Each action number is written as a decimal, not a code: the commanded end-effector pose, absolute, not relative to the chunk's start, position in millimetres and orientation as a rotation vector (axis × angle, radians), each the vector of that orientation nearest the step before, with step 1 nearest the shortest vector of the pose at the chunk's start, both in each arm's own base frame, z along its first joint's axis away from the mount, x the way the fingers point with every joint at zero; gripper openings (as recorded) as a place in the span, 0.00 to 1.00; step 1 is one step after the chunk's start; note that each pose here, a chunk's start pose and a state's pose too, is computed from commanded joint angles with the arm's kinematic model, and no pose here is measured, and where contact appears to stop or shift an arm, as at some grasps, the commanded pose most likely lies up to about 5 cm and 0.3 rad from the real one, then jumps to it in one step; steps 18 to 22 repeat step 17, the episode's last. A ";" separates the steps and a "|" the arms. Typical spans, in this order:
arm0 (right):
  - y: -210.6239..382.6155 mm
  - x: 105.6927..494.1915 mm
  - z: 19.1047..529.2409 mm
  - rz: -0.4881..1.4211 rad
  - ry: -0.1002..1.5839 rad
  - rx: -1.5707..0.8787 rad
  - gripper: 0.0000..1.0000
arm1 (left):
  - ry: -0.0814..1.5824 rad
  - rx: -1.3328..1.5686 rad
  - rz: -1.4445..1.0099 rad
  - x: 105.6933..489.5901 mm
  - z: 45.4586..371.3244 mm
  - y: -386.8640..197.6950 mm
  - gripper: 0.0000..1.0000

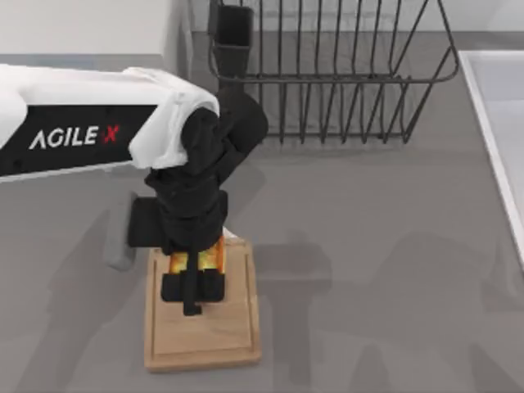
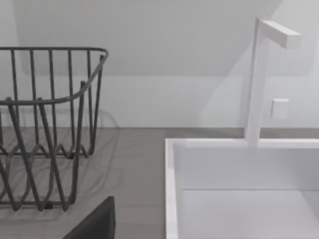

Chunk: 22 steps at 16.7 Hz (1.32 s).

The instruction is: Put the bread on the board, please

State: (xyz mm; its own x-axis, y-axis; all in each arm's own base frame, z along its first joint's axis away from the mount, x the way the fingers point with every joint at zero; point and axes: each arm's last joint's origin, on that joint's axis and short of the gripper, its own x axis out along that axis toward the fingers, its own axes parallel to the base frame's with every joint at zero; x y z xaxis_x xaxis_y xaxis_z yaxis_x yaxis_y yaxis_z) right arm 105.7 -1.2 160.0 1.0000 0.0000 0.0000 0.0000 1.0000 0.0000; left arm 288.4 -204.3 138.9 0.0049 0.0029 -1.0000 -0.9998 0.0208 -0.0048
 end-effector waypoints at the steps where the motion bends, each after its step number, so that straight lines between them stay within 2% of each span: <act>1: -1.2 105.7 160.0 0.000 0.000 0.000 1.00 | 1.213 -1.194 1.192 288.4 138.9 -204.3 0.23; 11: -1.2 105.7 160.0 0.000 0.000 0.000 1.00 | 1.213 -1.194 1.192 288.4 138.9 -204.3 0.98; 22: -1.2 105.7 160.0 0.000 0.000 0.000 1.00 | 1.213 -1.194 1.192 288.4 138.9 -204.3 1.00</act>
